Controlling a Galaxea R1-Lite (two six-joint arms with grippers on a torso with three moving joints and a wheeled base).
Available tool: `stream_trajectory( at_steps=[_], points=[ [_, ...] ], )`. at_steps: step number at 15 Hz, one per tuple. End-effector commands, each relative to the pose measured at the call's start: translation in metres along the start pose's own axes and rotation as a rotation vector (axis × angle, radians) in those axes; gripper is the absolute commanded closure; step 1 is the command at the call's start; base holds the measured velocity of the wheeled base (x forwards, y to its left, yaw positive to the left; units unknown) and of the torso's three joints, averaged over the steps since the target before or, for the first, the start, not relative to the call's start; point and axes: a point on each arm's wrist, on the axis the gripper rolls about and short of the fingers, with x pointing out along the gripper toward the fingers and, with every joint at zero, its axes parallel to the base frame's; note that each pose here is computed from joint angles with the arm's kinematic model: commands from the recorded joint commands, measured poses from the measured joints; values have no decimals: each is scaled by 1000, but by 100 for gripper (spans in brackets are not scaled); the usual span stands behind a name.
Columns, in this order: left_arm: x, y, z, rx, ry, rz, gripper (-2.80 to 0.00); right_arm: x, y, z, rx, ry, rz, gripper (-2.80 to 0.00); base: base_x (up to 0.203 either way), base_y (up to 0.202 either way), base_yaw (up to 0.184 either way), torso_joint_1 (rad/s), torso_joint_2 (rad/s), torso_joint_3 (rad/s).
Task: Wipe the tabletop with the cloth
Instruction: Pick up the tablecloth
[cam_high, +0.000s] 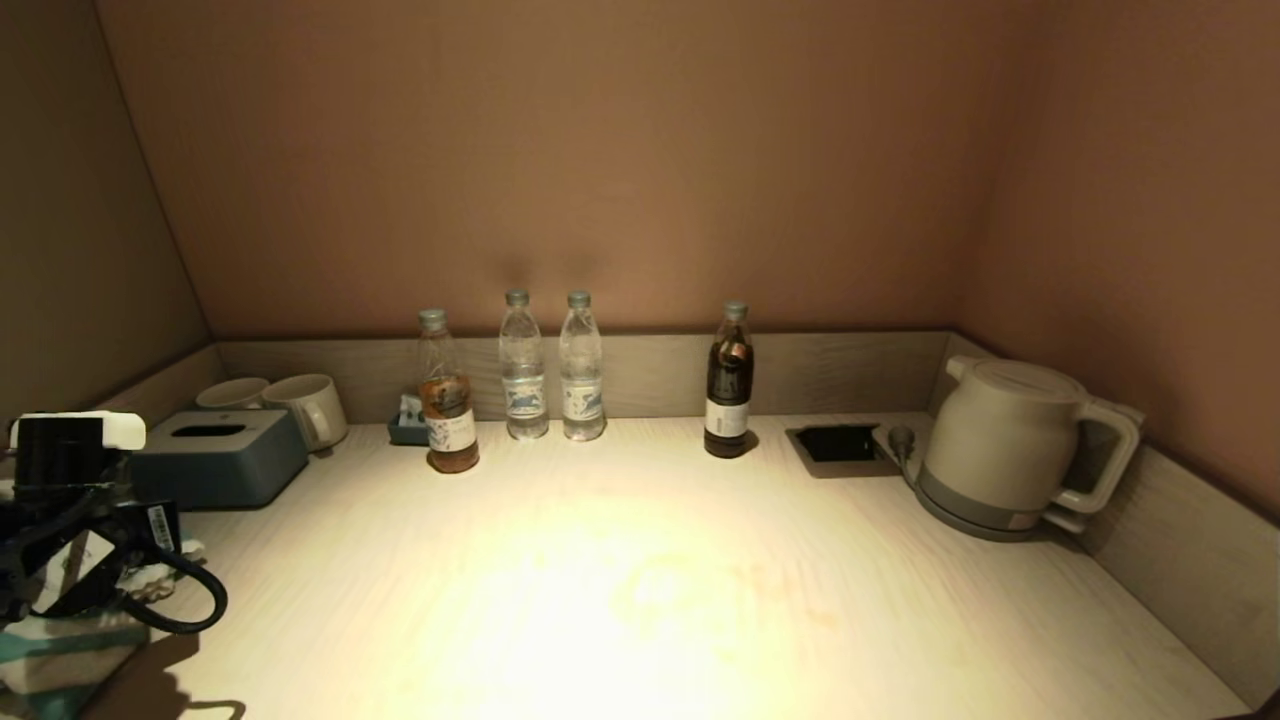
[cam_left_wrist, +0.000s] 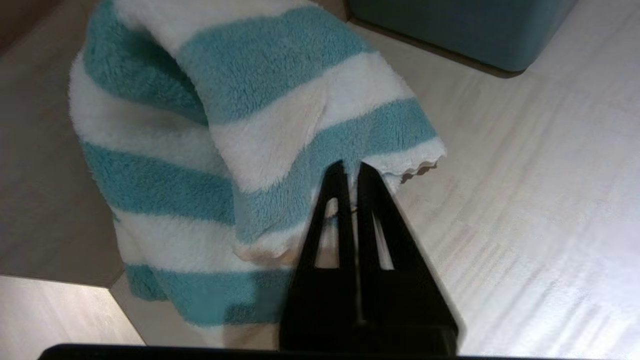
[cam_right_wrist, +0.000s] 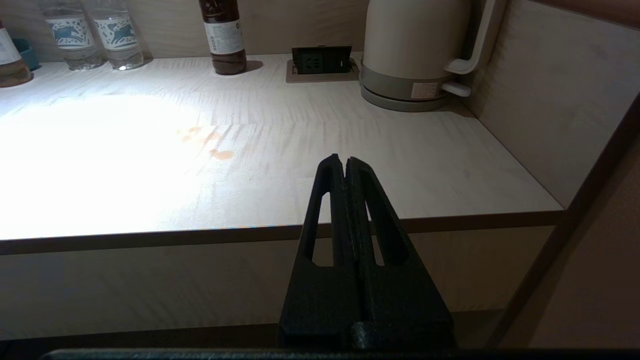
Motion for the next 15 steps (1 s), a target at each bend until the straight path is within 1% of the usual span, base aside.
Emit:
stream_trajectory(
  at_steps=[1, 2, 3, 4, 7, 10, 11, 13, 15],
  points=[
    [-4, 3, 2, -28, -14, 4, -280, 0, 0, 0, 0, 0, 0, 0, 0, 0, 0, 0, 0, 0],
    [-5, 4, 5, -45, -25, 4, -280, 0, 0, 0, 0, 0, 0, 0, 0, 0, 0, 0, 0, 0],
    [-5, 4, 5, -45, -25, 4, -280, 0, 0, 0, 0, 0, 0, 0, 0, 0, 0, 0, 0, 0],
    [-6, 8, 8, -63, -34, 18, -280, 0, 0, 0, 0, 0, 0, 0, 0, 0, 0, 0, 0, 0],
    [-5, 15, 11, -84, -44, 66, -280, 0, 0, 0, 0, 0, -2, 0, 0, 0, 0, 0, 0, 0],
    [9, 22, 15, -119, -32, 109, -280, 0, 0, 0, 0, 0, 0, 0, 0, 0, 0, 0, 0, 0],
    [10, 22, 15, -122, -32, 111, -280, 0, 0, 0, 0, 0, 0, 0, 0, 0, 0, 0, 0, 0],
    [22, 23, 9, -116, 0, 127, -280, 0, 0, 0, 0, 0, 0, 0, 0, 0, 0, 0, 0, 0],
    [34, 19, 3, -131, 15, 136, -280, 0, 0, 0, 0, 0, 0, 0, 0, 0, 0, 0, 0, 0]
  ],
)
